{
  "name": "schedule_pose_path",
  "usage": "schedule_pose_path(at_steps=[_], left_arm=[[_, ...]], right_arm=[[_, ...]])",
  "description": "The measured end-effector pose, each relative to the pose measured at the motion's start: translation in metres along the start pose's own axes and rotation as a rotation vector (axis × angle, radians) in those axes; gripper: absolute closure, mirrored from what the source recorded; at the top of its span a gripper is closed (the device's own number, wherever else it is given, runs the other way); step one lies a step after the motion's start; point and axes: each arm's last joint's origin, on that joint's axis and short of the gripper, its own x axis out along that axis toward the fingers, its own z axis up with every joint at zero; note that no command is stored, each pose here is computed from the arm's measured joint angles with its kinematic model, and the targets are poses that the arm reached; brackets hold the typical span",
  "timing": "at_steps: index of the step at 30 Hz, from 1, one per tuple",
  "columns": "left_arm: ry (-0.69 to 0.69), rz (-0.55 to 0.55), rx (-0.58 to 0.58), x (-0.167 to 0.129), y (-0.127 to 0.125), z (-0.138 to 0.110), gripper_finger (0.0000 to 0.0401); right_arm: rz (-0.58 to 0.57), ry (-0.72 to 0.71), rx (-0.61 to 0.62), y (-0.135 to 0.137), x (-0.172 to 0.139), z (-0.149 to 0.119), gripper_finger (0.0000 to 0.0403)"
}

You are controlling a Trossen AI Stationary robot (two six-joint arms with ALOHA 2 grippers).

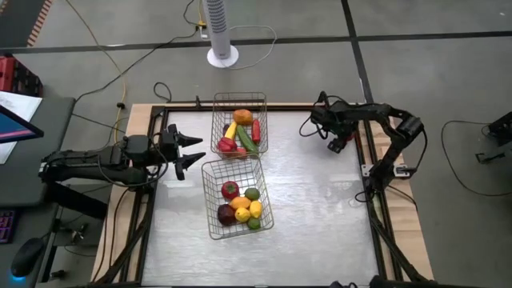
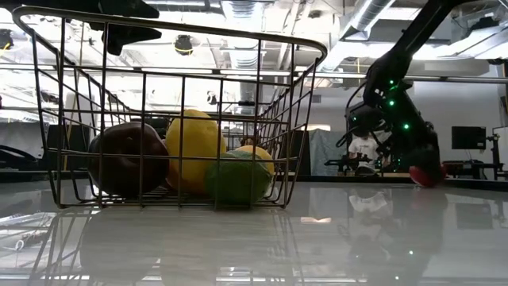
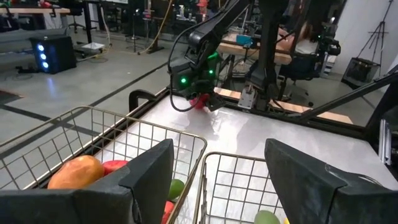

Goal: Sort produce into baskets
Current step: Put the red tomato into the basket

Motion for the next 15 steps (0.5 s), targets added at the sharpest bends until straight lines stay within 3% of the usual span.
schedule_pose_path(at_steps=[7, 15], left_arm=[[-0.005, -0.001, 0.015, 0.000, 0.000, 0.000, 0.0162], [-0.006, -0.001, 0.021, 0.000, 0.000, 0.001, 0.0162]], right_arm=[[-0.038, -0.026, -0.092, 0.016, -0.013, 0.000, 0.0104], [-0.078, -0.154, -0.211, 0.059, -0.050, -0.001, 0.0108]])
